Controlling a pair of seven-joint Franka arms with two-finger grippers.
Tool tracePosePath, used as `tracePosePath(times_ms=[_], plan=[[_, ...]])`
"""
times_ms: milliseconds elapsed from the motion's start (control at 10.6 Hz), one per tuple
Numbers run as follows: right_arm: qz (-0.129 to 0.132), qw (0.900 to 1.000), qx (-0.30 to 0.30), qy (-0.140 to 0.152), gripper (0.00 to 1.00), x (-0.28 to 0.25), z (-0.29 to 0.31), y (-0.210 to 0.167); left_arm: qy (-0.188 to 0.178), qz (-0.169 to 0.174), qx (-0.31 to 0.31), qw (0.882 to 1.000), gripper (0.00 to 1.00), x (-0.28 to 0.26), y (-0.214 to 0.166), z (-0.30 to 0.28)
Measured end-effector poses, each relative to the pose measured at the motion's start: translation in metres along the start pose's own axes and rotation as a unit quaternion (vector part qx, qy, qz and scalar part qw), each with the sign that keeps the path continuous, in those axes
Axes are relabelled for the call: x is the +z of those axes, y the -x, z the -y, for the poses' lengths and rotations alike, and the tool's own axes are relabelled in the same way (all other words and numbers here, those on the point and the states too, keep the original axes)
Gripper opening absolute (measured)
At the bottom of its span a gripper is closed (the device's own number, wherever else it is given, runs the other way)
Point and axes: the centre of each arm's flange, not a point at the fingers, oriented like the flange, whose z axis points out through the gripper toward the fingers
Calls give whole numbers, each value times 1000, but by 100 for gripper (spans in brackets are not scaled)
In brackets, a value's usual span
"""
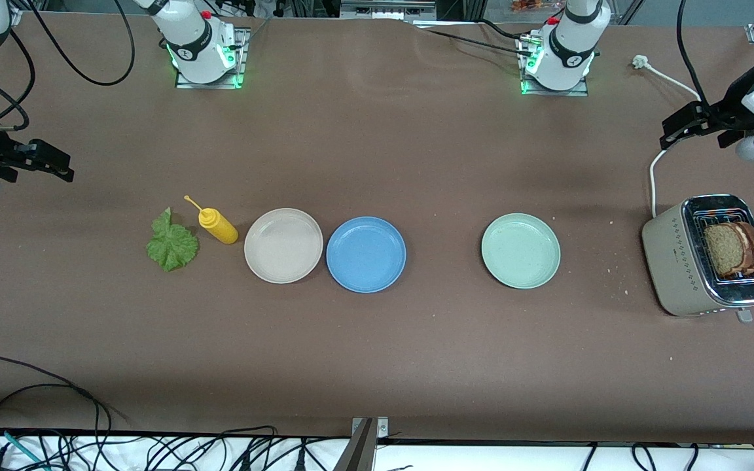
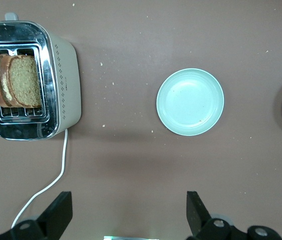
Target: Make sandwich in blue plate with both arms
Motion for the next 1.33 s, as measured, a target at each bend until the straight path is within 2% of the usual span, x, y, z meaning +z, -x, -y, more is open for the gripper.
tracePosePath(times_ms=[1325], plan=[[0,1000,1,-1,100,0,0,0,1,2,-10,1000,100,1,-1,10]])
